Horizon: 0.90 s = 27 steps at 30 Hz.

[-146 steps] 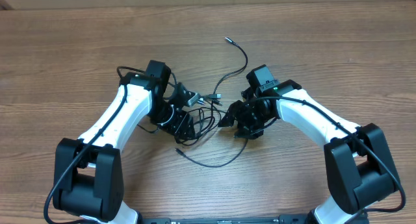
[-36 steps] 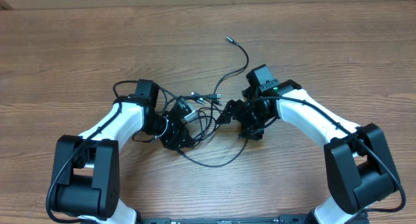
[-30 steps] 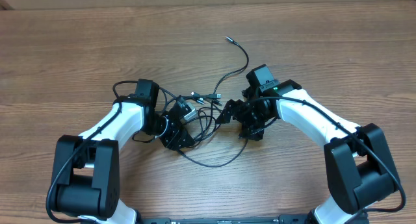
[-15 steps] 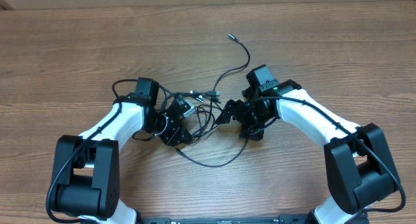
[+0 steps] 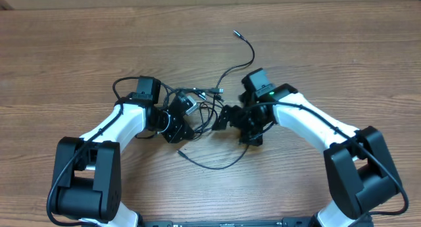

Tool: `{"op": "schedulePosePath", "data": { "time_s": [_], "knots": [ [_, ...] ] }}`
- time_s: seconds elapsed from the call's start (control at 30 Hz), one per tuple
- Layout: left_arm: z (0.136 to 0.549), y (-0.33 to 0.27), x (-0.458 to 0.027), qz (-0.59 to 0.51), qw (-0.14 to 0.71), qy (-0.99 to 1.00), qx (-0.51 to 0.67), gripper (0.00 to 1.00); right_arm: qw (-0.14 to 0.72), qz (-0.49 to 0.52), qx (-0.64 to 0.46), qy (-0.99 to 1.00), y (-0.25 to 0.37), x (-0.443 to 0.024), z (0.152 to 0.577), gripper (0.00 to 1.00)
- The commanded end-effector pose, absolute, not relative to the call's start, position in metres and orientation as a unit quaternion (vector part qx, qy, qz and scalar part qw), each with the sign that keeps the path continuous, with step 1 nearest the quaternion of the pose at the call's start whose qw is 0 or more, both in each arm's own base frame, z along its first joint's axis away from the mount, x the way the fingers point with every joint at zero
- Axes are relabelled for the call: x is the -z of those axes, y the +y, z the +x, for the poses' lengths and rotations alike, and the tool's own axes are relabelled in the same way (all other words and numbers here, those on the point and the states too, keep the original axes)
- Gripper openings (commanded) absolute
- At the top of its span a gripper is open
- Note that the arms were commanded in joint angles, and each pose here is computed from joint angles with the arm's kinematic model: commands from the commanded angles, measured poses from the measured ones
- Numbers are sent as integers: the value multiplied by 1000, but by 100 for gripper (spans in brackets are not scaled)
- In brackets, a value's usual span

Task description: Untangle cables

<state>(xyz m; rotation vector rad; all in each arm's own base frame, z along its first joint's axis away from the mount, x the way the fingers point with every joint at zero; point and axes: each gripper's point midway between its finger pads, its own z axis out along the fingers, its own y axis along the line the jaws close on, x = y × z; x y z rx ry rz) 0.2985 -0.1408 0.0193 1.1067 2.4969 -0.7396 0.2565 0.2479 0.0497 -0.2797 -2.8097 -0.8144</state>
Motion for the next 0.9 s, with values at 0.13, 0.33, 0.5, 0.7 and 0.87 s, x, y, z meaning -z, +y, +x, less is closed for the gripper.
{"op": "schedulePosePath", "data": {
  "time_s": [0.13,0.33,0.5,0.7,0.87],
  "knots": [
    [314,-130,-14,345,167,897,222,40,91,-58,262,-959,264,-46,244,97],
    [326,-127,-15,312,178,909,210,40,85,-64,268,-957,270,-47,247,97],
    [335,-129,-18,280,190,916,214,41,69,-64,272,-958,272,-47,254,95],
    [341,-131,-23,235,190,925,229,16,60,-111,252,-959,267,-43,261,86],
    [348,-147,-46,179,180,924,287,4,35,-103,272,-956,275,-48,273,74]
  ]
}}
